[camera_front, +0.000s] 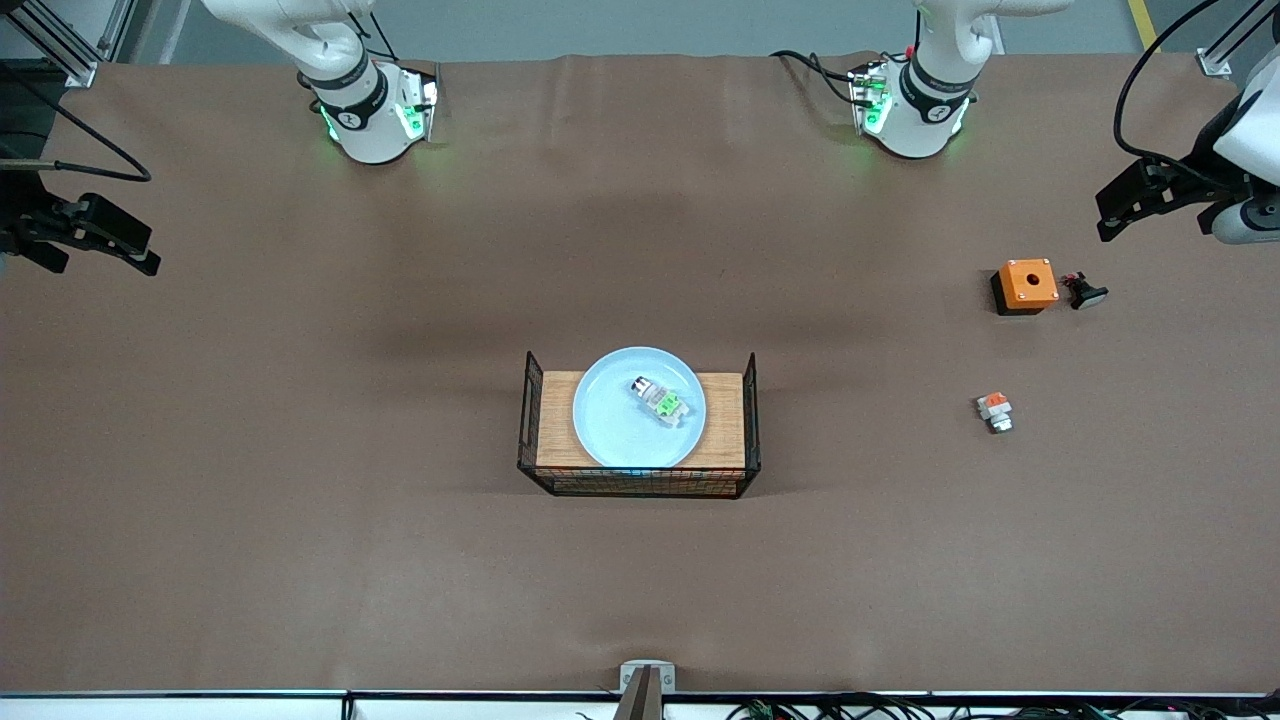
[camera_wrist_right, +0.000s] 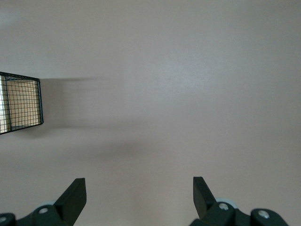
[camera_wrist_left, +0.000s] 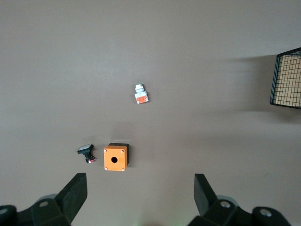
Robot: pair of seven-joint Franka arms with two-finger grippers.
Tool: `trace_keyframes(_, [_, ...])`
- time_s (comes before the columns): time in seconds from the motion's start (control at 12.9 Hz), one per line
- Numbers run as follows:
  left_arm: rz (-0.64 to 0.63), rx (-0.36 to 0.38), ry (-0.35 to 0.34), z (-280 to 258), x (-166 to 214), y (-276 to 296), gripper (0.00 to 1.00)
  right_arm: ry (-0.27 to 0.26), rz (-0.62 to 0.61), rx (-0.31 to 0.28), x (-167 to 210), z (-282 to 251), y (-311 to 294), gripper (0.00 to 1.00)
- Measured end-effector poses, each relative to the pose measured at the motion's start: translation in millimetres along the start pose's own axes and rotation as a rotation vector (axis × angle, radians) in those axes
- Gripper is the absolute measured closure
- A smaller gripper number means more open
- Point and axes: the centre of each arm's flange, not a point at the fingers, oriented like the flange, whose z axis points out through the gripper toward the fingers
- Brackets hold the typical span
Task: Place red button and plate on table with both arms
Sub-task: 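Reach the left gripper to the green button on the plate and grasp it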
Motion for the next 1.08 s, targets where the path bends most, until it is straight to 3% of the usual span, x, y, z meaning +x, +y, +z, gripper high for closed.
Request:
trace_keyframes(0.39, [0.023,-0.024,0.032,-17.4,-0.5,13.8,0.00,0.000,0.000,0.000,0.0,-0.1,-0.2,0.00])
trace_keyframes(0.62, [0.075,-0.075,-0.003,-19.1,0.4,64.2,0.00,0.001,-0.003,0.000,0.0,-0.1,-1.4,0.00])
trace_keyframes(0.85, [-0.056,-0.095,-0.036,-7.7,2.9,154.9,0.00,0.001,-0.007,0.000,-0.1,-0.1,-3.6,0.00])
trace_keyframes(1.08, [-0.216,-0.148,-0.027,6.8,4.0,252.7,0.00,0.001,-0.009,0.000,-0.2,-0.1,-4.8,0.00])
